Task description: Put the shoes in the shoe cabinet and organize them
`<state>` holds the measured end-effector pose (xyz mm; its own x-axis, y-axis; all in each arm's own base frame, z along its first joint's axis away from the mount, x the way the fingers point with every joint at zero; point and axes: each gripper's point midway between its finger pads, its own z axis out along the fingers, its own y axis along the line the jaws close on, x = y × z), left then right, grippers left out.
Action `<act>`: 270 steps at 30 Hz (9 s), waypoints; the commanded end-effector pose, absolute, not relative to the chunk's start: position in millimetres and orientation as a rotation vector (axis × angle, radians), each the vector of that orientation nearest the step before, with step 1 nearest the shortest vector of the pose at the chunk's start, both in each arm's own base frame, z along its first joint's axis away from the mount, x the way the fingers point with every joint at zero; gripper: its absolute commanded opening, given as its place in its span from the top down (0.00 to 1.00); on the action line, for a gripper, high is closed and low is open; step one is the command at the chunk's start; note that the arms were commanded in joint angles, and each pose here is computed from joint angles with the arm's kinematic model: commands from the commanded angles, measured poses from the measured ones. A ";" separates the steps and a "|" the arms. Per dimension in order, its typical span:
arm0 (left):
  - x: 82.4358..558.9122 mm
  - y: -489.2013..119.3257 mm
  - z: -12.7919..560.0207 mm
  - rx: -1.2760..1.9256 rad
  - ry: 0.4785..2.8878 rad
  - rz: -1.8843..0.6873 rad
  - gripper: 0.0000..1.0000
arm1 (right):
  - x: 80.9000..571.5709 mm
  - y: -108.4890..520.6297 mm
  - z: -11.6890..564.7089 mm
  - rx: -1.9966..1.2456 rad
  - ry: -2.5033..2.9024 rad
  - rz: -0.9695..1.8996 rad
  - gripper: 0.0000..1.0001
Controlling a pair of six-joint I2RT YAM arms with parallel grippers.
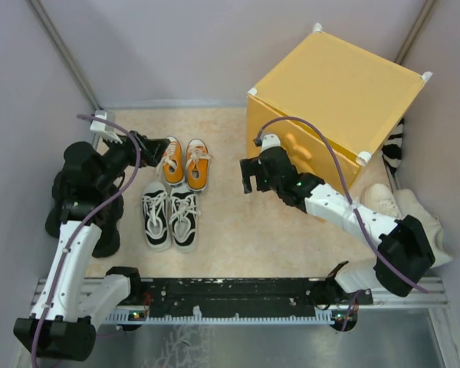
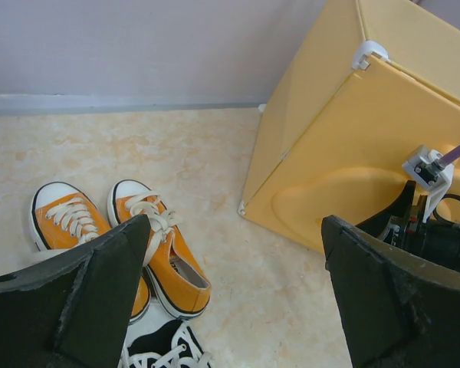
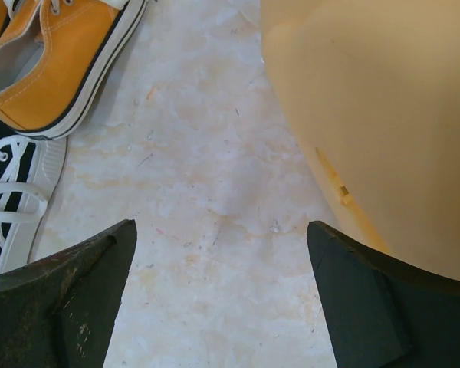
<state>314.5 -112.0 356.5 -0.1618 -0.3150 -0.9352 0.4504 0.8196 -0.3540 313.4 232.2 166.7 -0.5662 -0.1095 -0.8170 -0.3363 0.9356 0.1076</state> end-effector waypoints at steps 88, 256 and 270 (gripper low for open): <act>408.9 -139.9 102.3 -0.091 2.359 -0.083 0.10 | 250.2 281.8 308.1 -0.599 1.856 0.610 0.08; 157.3 -367.8 415.3 0.545 1.746 -1.141 0.70 | 200.3 81.7 493.2 -0.037 1.536 0.302 0.11; 131.2 -387.0 459.0 0.689 1.585 -1.299 0.01 | 202.1 87.9 489.5 -0.052 1.549 0.311 0.11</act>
